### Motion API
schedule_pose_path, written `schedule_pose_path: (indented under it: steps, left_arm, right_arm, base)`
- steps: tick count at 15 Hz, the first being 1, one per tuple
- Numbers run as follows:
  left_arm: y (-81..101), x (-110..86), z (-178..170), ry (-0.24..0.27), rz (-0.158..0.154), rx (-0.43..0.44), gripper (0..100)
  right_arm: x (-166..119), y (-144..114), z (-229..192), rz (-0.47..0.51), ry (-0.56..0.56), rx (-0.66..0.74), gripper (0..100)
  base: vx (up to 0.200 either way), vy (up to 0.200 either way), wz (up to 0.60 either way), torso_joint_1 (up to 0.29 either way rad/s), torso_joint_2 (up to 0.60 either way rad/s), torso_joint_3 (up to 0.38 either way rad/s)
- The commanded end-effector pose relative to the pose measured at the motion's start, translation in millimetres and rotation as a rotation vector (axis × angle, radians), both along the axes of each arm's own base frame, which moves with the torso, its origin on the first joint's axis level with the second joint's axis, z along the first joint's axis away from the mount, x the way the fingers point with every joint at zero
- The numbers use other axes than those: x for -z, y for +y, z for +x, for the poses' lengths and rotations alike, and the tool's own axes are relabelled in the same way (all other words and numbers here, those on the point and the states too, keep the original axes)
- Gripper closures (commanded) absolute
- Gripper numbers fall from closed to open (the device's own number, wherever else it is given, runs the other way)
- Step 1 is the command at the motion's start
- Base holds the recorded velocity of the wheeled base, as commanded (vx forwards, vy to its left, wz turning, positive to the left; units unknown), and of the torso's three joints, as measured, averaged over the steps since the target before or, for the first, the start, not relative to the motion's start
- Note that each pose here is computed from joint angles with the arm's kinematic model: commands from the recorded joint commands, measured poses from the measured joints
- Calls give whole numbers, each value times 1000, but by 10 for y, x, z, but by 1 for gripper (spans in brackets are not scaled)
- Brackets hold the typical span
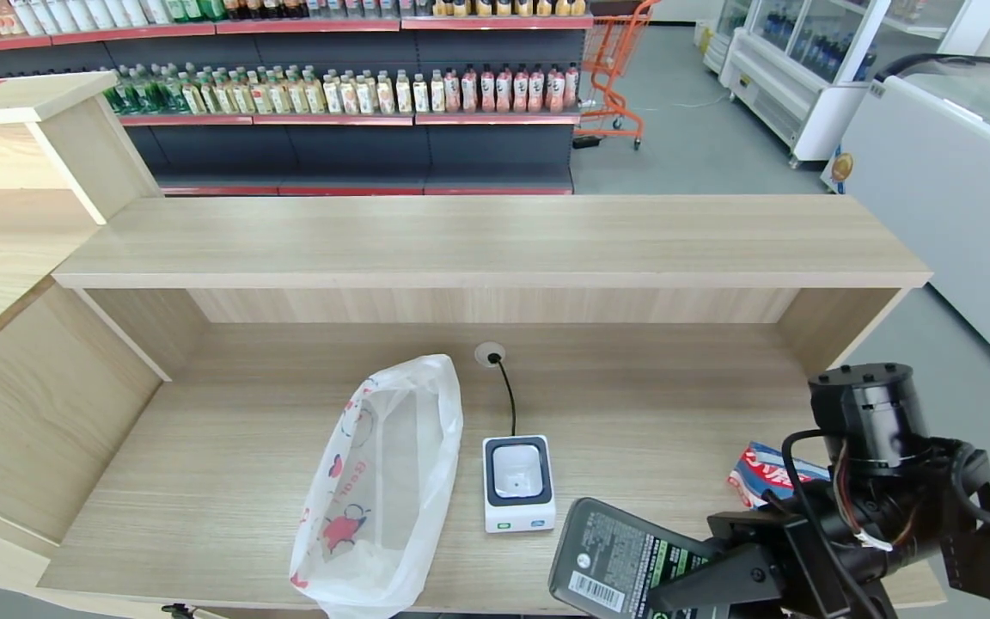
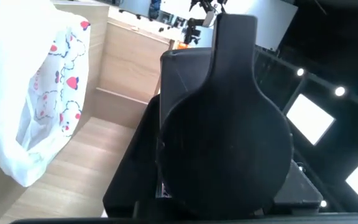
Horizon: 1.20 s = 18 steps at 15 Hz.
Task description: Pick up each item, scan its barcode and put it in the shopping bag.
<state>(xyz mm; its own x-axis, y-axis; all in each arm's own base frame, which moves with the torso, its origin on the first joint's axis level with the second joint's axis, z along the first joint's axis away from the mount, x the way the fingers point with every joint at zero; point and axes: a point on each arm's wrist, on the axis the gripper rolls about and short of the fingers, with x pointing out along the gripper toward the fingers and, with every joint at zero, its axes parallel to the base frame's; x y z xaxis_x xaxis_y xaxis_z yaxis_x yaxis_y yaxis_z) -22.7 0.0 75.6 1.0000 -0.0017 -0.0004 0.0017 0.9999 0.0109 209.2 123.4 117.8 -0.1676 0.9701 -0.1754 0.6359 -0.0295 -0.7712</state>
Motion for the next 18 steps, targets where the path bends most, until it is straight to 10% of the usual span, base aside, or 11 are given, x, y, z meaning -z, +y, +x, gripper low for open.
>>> schedule_pose_path:
  steps: [1,13,18]
  left_arm:
    - [0,0,0,0,0,0,0]
    - [0,0,0,0,0,0,0]
    - [0,0,0,0,0,0,0]
  right_arm:
    - [8,35,38,-1,-1,-8,100]
    - [-129,115,44,-3,94,-10,100]
    - [-866,-625,-185,103,475,482,100]
  base:
    - [0,0,0,0,0,0]
    - [0,0,0,0,0,0]
    - [0,0,0,0,0,0]
